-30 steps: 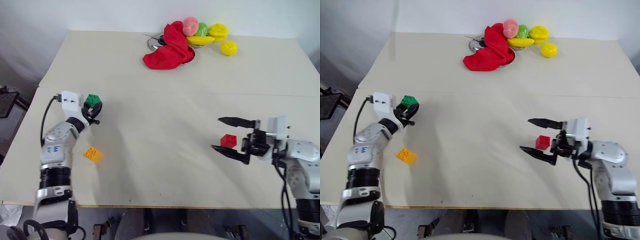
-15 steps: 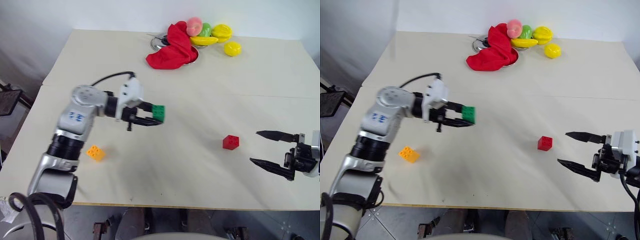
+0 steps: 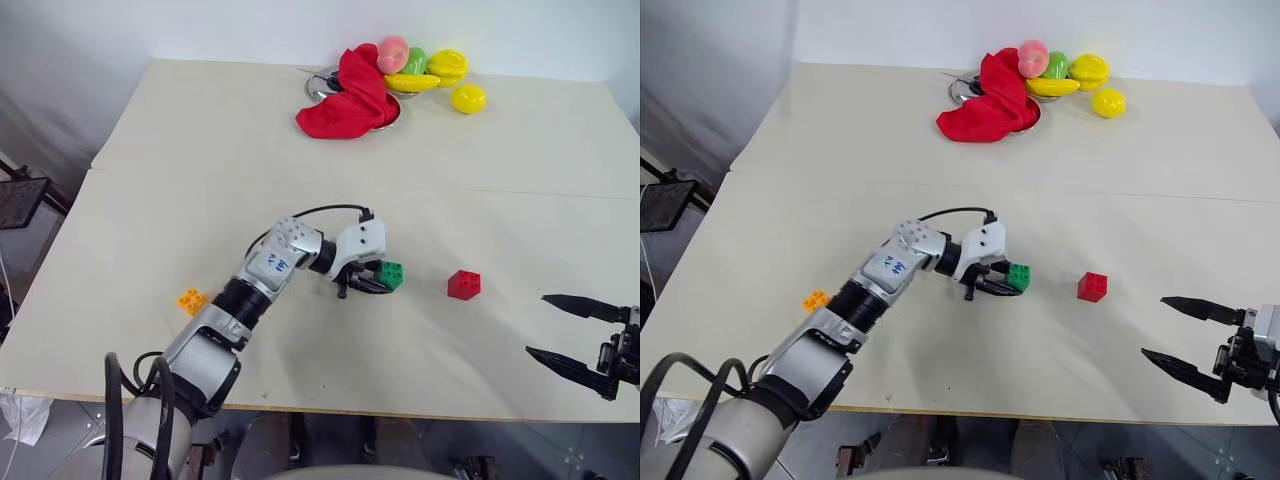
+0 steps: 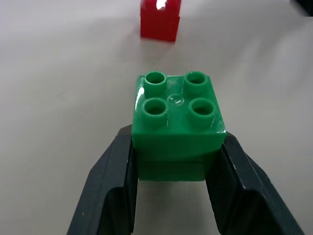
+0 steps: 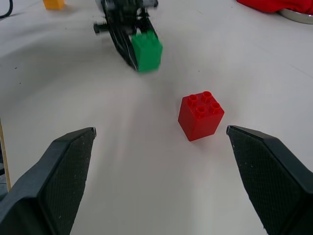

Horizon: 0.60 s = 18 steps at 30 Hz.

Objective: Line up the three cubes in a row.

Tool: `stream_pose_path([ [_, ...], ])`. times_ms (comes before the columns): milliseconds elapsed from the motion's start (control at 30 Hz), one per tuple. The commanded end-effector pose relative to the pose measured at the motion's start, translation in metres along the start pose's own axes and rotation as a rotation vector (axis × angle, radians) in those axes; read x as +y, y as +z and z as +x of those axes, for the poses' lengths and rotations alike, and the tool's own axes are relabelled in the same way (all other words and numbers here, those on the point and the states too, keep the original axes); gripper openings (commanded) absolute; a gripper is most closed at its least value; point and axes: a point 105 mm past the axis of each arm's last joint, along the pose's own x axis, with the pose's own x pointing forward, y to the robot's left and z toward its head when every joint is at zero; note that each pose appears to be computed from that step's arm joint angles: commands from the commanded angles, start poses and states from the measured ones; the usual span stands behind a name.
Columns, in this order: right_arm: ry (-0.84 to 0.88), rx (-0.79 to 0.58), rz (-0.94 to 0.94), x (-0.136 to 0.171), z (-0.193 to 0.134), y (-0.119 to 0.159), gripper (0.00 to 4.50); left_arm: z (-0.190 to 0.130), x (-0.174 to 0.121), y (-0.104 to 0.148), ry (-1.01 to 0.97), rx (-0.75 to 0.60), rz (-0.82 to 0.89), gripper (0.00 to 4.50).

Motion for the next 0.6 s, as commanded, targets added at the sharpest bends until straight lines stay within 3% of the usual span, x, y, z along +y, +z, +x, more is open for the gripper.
stream_pose_path([
  [33,-0.023,-0.017,-0.025,0.001,-0.006,0.006,4.50,0.009,0.004,0.003,0.001,0.001,0.040,1.50],
  [433,-0.021,-0.038,-0.021,0.003,0.001,0.004,4.50,0.008,0.015,-0.006,-0.006,0.017,0.105,1.50],
  [600,-0.015,-0.056,-0.027,-0.001,0.007,0.005,4.50,-0.007,0.016,0.021,-0.026,-0.116,0.135,3.09],
])
